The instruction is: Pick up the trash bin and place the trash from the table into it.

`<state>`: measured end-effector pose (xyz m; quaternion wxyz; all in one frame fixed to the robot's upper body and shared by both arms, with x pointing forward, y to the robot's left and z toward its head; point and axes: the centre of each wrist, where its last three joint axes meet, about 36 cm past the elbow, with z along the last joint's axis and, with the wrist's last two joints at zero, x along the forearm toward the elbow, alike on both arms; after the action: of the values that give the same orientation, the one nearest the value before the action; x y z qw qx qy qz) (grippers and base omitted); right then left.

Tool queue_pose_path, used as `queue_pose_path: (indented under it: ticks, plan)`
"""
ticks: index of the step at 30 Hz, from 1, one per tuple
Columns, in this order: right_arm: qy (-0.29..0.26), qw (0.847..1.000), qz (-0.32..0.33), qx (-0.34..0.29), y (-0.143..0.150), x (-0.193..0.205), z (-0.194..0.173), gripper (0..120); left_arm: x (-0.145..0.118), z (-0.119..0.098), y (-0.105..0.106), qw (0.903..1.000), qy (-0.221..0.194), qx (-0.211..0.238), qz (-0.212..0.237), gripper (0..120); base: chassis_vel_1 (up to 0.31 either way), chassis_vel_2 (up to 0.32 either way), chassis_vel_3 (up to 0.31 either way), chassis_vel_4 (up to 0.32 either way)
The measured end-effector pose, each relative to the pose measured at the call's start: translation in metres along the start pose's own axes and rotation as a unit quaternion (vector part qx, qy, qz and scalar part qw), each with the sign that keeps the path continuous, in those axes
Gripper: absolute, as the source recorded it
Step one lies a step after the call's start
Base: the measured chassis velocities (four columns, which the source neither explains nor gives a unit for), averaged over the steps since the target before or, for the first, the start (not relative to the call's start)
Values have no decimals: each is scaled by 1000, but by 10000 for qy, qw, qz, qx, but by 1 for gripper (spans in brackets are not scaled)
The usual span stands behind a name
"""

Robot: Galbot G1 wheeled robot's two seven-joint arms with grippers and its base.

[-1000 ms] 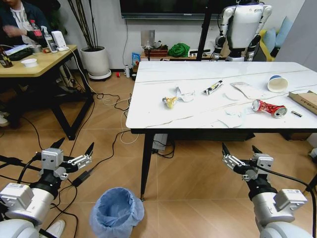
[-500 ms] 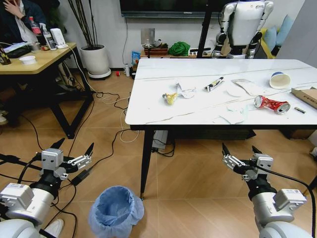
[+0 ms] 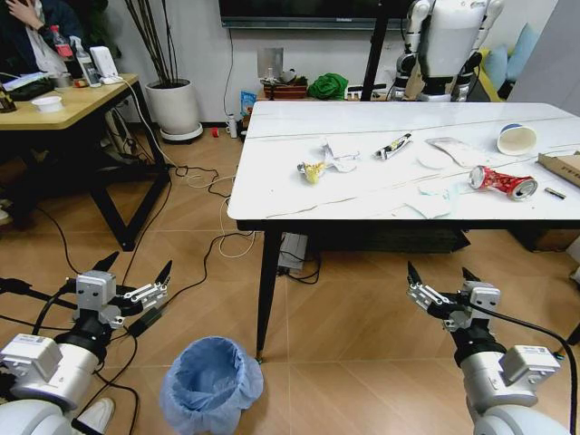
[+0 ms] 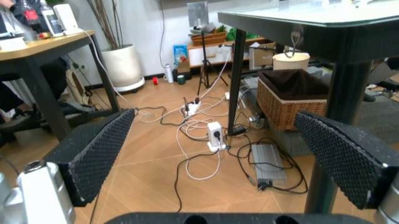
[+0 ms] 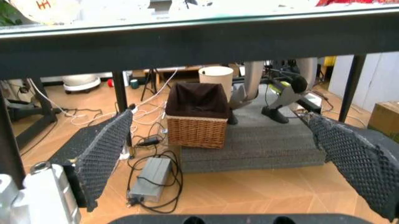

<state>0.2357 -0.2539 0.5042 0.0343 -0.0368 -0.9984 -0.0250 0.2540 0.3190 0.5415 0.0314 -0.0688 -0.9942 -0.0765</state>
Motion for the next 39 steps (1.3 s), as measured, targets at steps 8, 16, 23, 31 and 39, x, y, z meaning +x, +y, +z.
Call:
queue_pose_path:
  ticks: [8,16,23,31,39]
  plan:
    - [15,10000,3,3,0,-1,1,100,-1,0,1,10000,-5,-4,3,100,0,0,0,0]
    - [14,10000,3,10,0,-1,1,100,-1,0,1,10000,-6,-8,15,100,0,0,0,0]
    - [10,10000,4,14,0,-1,1,100,-1,0,1,10000,-10,-7,16,100,0,0,0,0]
    - [-7,10000,7,23,0,0,0,100,-1,0,2,10000,-21,-12,19,100,0,0,0,0]
    - [-7,10000,11,26,-1,0,0,100,-1,0,1,10000,-24,-12,18,100,0,0,0,0]
